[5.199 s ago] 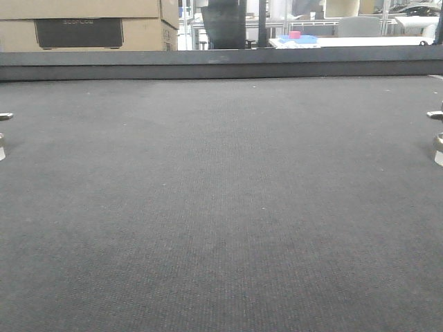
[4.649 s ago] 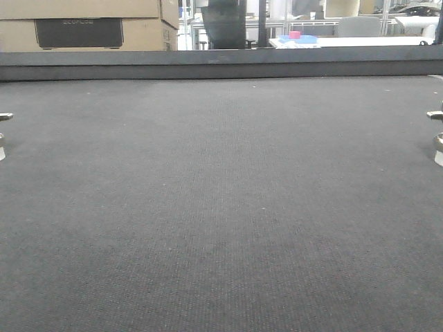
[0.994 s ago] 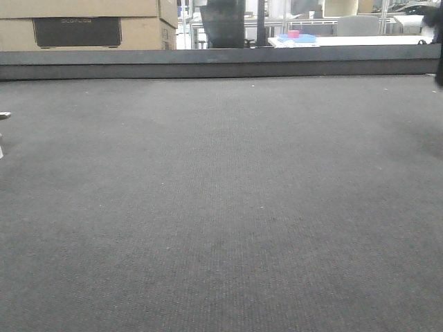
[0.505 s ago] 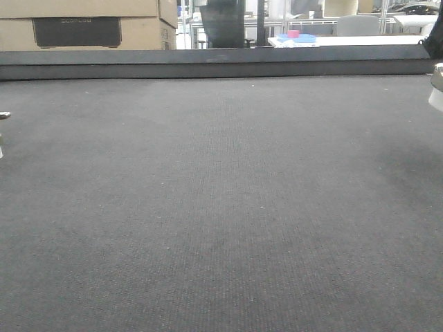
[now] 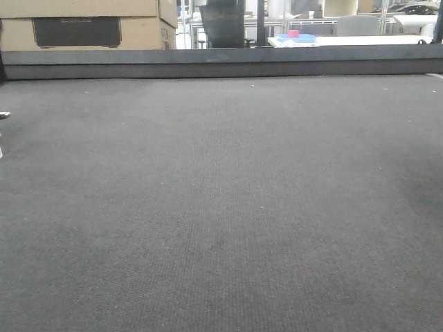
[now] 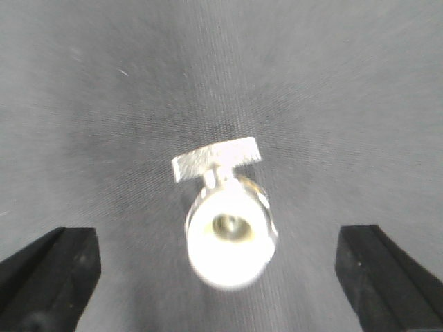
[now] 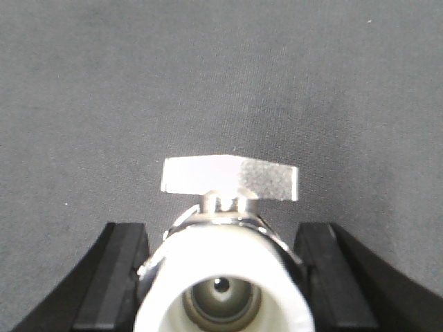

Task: Place valve from conveyor to right shelf box
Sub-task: 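Close the left gripper around the white cap of the other valve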

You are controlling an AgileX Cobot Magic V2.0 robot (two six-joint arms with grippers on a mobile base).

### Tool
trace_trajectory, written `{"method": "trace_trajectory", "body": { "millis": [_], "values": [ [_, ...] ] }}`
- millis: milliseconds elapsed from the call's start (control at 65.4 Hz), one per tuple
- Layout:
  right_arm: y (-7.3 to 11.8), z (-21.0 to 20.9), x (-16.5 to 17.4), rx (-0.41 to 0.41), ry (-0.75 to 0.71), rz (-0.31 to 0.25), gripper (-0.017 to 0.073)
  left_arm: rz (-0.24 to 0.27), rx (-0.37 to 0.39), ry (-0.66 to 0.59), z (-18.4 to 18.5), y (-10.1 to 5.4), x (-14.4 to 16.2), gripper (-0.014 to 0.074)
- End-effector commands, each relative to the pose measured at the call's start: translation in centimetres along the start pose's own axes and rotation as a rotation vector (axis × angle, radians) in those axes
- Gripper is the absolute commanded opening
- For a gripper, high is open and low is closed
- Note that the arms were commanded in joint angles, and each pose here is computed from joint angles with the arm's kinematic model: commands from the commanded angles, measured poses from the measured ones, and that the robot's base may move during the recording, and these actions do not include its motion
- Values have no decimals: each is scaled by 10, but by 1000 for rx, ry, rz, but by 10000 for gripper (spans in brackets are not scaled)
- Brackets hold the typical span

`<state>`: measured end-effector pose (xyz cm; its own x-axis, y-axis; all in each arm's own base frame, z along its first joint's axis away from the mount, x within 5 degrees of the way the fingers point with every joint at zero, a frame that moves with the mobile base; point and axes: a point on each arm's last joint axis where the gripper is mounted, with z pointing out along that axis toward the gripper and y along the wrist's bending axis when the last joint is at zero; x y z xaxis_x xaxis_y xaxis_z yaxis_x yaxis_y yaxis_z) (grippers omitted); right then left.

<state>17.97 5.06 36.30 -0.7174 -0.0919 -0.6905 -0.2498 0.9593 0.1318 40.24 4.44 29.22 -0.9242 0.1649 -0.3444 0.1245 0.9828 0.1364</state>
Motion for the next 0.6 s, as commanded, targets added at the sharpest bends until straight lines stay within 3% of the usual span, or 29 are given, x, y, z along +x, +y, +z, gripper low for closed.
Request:
{"method": "trace_trajectory", "body": {
  "millis": [0,229,581],
  "values": [
    [2,-7,-1,-5,-40,-7,-154,-4,0,-8,10,3,-4,591],
    [2,-7,-1,-5,-31,-7,-154,-36,51,28,31,1,-4,591],
    [2,-7,-1,-5,-31,-7,-154,-35,56,49,35,0,-3,591]
  ]
}}
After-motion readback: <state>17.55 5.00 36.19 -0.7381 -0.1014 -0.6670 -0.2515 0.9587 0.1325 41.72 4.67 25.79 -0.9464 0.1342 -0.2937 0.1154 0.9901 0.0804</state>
